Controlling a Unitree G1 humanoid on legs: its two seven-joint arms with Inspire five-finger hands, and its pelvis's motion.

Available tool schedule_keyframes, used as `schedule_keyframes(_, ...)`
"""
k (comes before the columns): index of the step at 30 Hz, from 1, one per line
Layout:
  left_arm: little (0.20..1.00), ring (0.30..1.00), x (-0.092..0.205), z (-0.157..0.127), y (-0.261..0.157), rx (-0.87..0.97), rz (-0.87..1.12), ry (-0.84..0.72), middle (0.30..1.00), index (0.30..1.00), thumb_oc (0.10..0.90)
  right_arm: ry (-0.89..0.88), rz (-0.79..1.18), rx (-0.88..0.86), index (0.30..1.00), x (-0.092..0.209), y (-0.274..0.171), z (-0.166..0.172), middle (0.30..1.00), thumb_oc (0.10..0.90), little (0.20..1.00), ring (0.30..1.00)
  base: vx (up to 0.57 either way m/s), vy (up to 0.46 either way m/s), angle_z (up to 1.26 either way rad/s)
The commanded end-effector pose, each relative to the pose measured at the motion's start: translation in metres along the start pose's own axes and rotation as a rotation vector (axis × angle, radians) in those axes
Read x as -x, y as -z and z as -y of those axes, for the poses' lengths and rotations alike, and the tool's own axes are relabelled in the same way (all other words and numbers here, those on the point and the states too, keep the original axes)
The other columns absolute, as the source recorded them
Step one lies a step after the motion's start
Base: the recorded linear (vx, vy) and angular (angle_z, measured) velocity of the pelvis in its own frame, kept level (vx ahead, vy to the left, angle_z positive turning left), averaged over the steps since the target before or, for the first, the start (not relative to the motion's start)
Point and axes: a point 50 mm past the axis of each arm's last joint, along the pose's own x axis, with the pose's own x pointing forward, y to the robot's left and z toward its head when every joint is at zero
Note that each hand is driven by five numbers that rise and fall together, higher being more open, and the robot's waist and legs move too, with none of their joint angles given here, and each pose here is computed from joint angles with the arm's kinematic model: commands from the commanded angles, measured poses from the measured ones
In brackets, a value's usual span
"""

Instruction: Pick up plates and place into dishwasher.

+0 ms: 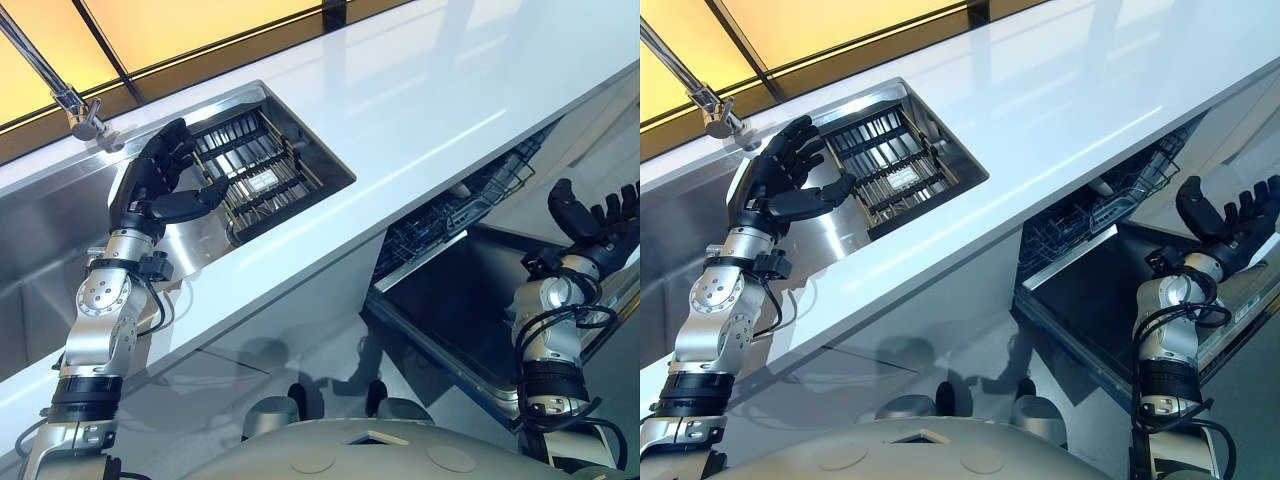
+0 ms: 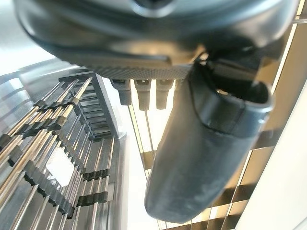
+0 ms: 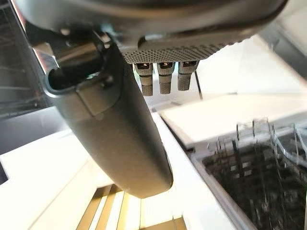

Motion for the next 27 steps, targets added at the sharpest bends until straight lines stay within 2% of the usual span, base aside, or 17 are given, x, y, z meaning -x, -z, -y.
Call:
schedule_keyframes(1,0.900,0.900,-0.018,-0.011,-0.051,-0.058,0.249,-0.009,0.900,0.900,0.800,0.065,0.202,0.053,0.900,-0.026,-0.040,0.006,0.900,0.800,0.900,0.900,-0.03,-0.028,-0.09)
schedule_keyframes(9,0.900,0.900,-0.019,-0.023,-0.068,-0.069,0.308,-0.038,0.900,0.900,0.800,0.352,0.151,0.263,0.900,-0.040,-0.027,0.076,0.900,0.800,0.900,0.900,-0.07,-0.040,-0.12)
schedule_keyframes(12,0.900,0.900,-0.020,-0.024,-0.075,-0.063,0.335,-0.044,0.900,0.900,0.800,0.381,0.067,0.289,0.900,-0.040,-0.015,0.095,0.900,0.800,0.900,0.900,-0.06,-0.046,-0.08)
schedule_keyframes(15,0.900,0.900,-0.022,-0.024,-0.082,-0.055,0.364,-0.051,0.900,0.900,0.800,0.363,-0.053,0.243,0.900,-0.035,0.003,0.104,0.900,0.800,0.900,0.900,-0.05,-0.074,-0.15)
schedule_keyframes(22,0.900,0.900,-0.036,-0.018,-0.110,-0.061,0.495,-0.067,0.900,0.900,0.800,0.247,-0.238,-0.005,0.900,-0.035,0.029,0.089,0.900,0.800,0.900,0.900,-0.21,-0.124,-0.06)
schedule_keyframes(27,0.900,0.900,-0.044,-0.016,-0.135,-0.062,0.625,-0.122,0.900,0.900,0.800,0.108,-0.250,-0.133,0.900,-0.032,0.036,0.062,0.900,0.800,0.900,0.900,-0.22,-0.149,0.05)
